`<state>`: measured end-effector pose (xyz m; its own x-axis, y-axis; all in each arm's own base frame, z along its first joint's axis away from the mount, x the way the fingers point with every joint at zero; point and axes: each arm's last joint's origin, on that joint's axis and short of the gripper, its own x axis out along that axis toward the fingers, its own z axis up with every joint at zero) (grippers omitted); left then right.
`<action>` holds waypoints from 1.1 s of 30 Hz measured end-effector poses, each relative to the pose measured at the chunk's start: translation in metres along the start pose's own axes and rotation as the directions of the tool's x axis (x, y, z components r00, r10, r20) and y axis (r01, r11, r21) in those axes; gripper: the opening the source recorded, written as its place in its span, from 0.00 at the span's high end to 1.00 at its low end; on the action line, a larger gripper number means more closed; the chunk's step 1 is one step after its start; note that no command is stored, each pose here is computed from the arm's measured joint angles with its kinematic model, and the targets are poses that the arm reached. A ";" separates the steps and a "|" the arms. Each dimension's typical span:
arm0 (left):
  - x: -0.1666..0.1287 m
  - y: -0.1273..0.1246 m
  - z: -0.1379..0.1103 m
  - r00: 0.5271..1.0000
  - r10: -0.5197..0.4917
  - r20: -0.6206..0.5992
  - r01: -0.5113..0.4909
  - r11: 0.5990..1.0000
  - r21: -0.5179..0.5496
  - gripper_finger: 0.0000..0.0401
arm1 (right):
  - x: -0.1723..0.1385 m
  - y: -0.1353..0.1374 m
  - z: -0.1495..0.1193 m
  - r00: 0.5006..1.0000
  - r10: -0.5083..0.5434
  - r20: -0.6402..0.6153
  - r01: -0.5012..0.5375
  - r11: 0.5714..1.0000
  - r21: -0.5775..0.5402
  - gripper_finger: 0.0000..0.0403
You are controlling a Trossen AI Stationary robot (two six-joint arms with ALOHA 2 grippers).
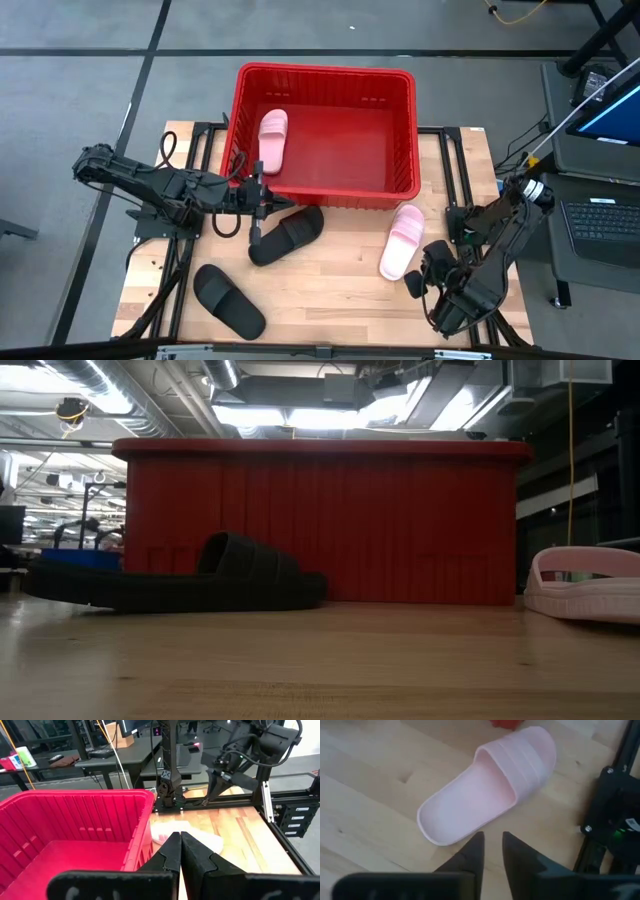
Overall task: Pick and place slides into bin
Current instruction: Put the pink slide into the red bin
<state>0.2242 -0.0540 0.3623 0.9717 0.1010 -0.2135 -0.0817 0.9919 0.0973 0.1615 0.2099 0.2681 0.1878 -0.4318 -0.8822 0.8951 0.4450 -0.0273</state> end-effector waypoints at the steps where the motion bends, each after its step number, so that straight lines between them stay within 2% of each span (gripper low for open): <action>1: 0.000 0.000 0.000 1.000 0.000 0.000 0.000 1.000 0.000 0.99 | 0.000 0.000 0.000 1.000 0.002 -0.001 -0.002 1.000 0.005 0.80; 8: 0.000 0.000 0.000 1.000 0.000 0.000 0.000 1.000 -0.001 0.99 | -0.002 0.001 0.000 1.000 0.012 -0.007 -0.012 1.000 0.005 0.63; 13: 0.000 0.000 0.000 1.000 0.000 0.000 0.000 1.000 -0.009 1.00 | -0.001 0.002 0.002 1.000 0.006 -0.005 -0.005 1.000 0.009 0.55; 18: 0.000 0.000 0.000 1.000 0.001 0.001 -0.001 1.000 -0.011 1.00 | 0.010 0.004 0.008 0.999 -0.035 0.007 0.035 0.999 0.031 0.54; 25: 0.000 0.000 0.000 1.000 0.001 0.002 -0.001 1.000 -0.026 1.00 | 0.040 0.003 0.014 0.992 -0.123 0.024 0.121 0.991 0.065 0.57; 29: 0.000 0.000 0.000 1.000 0.001 0.002 -0.001 1.000 -0.030 0.99 | 0.055 -0.001 0.015 0.978 -0.207 -0.031 0.209 0.977 0.047 0.57; 33: 0.000 0.001 0.000 1.000 0.005 0.002 -0.005 0.999 -0.032 1.00 | 0.069 0.001 0.012 0.976 -0.198 -0.087 0.200 0.980 0.019 0.57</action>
<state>0.2244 -0.0531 0.3626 0.9718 0.1054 -0.2107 -0.0932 0.9934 0.0672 0.1803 0.1711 0.2131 -0.0290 -0.4411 -0.8970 0.9220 0.3348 -0.1944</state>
